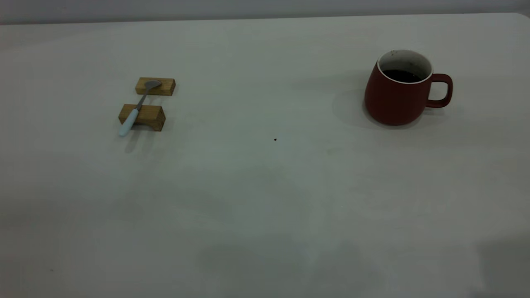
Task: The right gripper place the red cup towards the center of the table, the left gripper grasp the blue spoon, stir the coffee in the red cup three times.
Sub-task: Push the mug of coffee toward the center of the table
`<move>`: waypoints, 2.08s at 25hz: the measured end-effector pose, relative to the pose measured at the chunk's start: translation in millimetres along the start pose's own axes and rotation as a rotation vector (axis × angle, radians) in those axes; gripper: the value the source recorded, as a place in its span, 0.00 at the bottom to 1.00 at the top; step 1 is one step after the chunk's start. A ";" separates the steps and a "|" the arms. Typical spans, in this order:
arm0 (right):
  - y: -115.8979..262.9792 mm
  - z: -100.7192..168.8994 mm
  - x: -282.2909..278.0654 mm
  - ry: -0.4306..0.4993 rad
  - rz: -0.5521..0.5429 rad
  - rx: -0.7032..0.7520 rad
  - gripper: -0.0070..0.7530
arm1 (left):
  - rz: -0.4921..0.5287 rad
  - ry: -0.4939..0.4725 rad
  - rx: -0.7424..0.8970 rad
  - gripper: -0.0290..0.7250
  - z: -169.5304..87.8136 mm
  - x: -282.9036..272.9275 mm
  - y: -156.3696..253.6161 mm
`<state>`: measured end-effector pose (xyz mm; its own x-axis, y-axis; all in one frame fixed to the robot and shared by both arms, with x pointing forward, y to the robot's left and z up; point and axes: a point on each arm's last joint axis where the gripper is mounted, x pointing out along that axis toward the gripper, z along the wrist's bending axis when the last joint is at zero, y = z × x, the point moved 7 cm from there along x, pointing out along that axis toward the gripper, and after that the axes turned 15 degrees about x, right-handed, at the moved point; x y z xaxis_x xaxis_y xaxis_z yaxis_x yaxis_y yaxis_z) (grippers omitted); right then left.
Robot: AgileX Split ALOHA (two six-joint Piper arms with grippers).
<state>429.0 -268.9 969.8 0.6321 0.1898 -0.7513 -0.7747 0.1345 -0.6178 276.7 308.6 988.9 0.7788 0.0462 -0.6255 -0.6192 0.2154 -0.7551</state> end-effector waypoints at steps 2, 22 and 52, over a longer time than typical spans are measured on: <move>-6.6 -3.0 27.1 -0.005 0.041 -0.033 0.82 | 0.000 0.000 0.000 0.36 0.0 0.0 0.0; -55.0 -42.8 234.6 -0.168 0.274 -0.866 0.77 | 0.000 0.000 0.000 0.36 0.0 0.0 0.0; -56.4 -54.0 346.0 -0.270 0.247 -0.980 0.71 | 0.000 0.000 0.000 0.36 0.0 0.0 0.0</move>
<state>692.2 -263.4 732.2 0.3394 0.3320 -0.8801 -0.4533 -0.7621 -0.4624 276.7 308.6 988.9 0.7788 0.0462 -0.6255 -0.6192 0.2154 -0.7551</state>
